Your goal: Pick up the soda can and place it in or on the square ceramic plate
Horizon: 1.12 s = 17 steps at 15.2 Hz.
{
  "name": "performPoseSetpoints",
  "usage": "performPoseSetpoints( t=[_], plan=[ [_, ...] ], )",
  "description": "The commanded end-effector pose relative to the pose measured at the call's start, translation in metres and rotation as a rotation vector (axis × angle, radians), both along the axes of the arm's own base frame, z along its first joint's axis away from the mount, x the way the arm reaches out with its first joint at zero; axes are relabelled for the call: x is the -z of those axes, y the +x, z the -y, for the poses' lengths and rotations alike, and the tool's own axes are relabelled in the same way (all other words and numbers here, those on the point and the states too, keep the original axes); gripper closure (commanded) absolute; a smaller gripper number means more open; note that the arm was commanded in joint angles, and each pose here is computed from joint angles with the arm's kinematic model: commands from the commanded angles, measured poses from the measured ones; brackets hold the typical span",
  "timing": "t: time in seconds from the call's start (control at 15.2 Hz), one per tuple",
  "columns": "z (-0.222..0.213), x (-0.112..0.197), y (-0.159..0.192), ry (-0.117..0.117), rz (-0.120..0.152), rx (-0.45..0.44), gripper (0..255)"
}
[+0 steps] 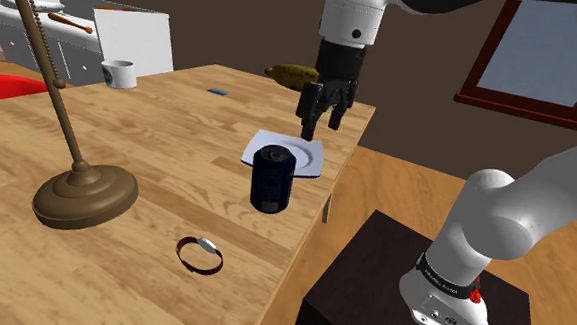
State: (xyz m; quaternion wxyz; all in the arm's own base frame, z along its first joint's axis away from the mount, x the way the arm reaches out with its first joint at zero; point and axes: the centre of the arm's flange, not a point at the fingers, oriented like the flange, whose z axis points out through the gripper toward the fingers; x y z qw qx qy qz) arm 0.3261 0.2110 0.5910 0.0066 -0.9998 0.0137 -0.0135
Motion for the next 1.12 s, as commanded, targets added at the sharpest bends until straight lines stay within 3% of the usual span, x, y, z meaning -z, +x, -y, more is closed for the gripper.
performPoseSetpoints(
  t=[0.0, 0.33, 0.86, 1.06],
  plan=[
    [-0.025, 0.000, 0.003, -0.003, -0.007, 0.002, 0],
    [-0.092, 0.001, 0.011, -0.012, -0.026, 0.003, 0],
    [-0.094, 0.041, 0.011, -0.013, -0.026, 0.003, 0],
    [-0.094, 0.041, 0.011, -0.013, -0.026, 0.003, 0]
  ],
)
